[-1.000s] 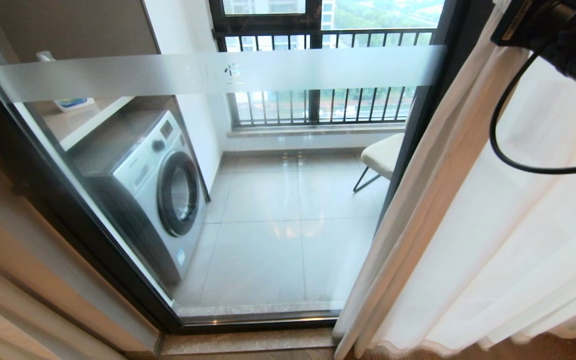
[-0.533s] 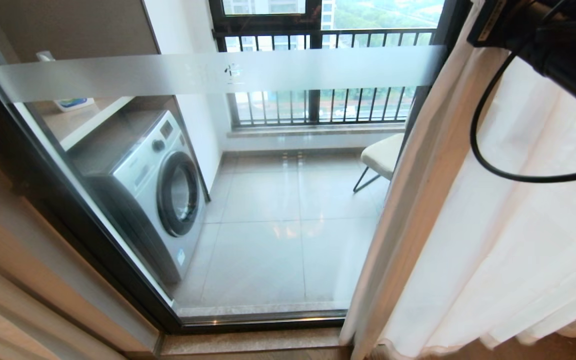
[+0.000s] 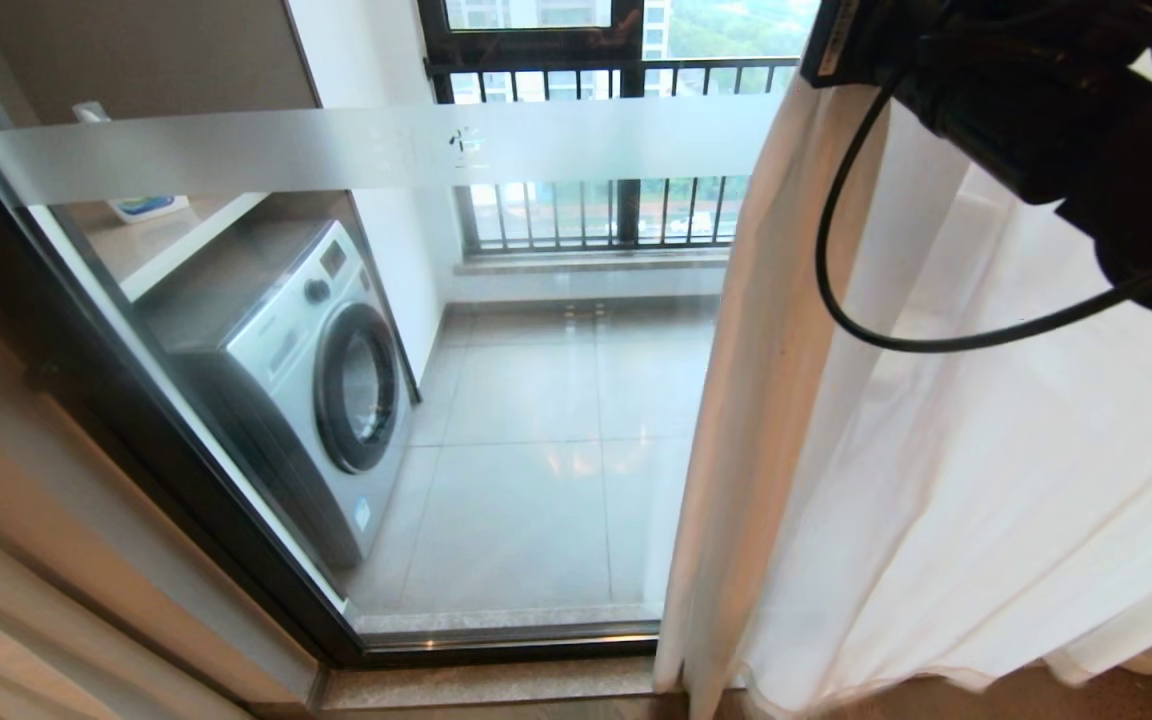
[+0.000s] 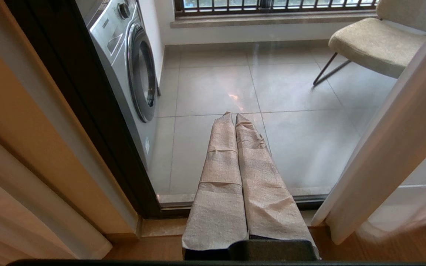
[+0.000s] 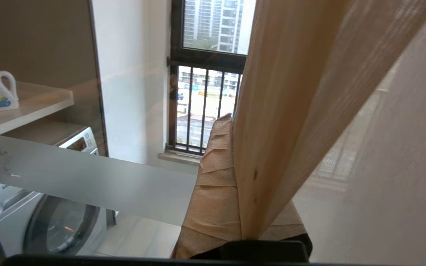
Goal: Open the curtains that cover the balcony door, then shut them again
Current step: Close the inner curtains on both sides
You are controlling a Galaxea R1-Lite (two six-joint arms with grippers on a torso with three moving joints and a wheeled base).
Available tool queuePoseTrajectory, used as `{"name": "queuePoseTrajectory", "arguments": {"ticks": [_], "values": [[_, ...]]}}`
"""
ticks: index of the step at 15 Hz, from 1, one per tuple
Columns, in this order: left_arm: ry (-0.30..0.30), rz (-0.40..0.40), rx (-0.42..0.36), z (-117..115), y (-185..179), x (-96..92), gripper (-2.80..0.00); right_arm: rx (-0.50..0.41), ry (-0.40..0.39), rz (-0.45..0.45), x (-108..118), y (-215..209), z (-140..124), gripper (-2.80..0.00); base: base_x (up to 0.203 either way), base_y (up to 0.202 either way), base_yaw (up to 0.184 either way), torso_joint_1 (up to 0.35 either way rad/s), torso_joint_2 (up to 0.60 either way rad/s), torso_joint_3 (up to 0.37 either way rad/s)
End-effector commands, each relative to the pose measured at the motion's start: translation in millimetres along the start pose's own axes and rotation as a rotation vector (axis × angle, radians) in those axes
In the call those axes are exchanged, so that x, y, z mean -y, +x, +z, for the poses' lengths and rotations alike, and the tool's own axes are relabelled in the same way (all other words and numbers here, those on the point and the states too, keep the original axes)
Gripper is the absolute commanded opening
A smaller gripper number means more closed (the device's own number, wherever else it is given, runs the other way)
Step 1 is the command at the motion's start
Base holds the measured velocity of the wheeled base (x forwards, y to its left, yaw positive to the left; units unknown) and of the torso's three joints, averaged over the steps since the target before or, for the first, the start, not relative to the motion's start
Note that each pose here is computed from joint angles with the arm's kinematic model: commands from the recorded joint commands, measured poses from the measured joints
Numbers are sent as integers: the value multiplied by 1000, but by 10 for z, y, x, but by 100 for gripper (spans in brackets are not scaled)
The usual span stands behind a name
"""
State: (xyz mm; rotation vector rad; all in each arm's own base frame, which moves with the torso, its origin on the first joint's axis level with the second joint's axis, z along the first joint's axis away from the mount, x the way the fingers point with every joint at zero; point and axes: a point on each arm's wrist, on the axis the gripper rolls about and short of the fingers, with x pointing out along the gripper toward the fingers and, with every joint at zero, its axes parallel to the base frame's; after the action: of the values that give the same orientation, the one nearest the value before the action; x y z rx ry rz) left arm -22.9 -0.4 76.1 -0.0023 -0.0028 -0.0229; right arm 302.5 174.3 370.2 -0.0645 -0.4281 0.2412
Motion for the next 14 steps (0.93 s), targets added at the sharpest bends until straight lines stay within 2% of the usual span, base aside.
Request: {"name": "queuePoseTrajectory", "arguments": {"ticks": [1,7,11,14], "values": [[-1,0,0,-1,0,0,-280,-23,-16,42,-217,87,-165,-280,0,0,0,0,0,0],[-1,0,0,-1,0,0,-280,-35,-16,92,-442,89,-258,-280,0,0,0,0,0,0],[-1,0,0,-1,0,0,-280,-31,-15,89,-435,87,-242,-280,0,0,0,0,0,0],[-1,0,0,-1,0,0,-280,-30,-11,37,-386,71,-184,-280,0,0,0,0,0,0]]}}
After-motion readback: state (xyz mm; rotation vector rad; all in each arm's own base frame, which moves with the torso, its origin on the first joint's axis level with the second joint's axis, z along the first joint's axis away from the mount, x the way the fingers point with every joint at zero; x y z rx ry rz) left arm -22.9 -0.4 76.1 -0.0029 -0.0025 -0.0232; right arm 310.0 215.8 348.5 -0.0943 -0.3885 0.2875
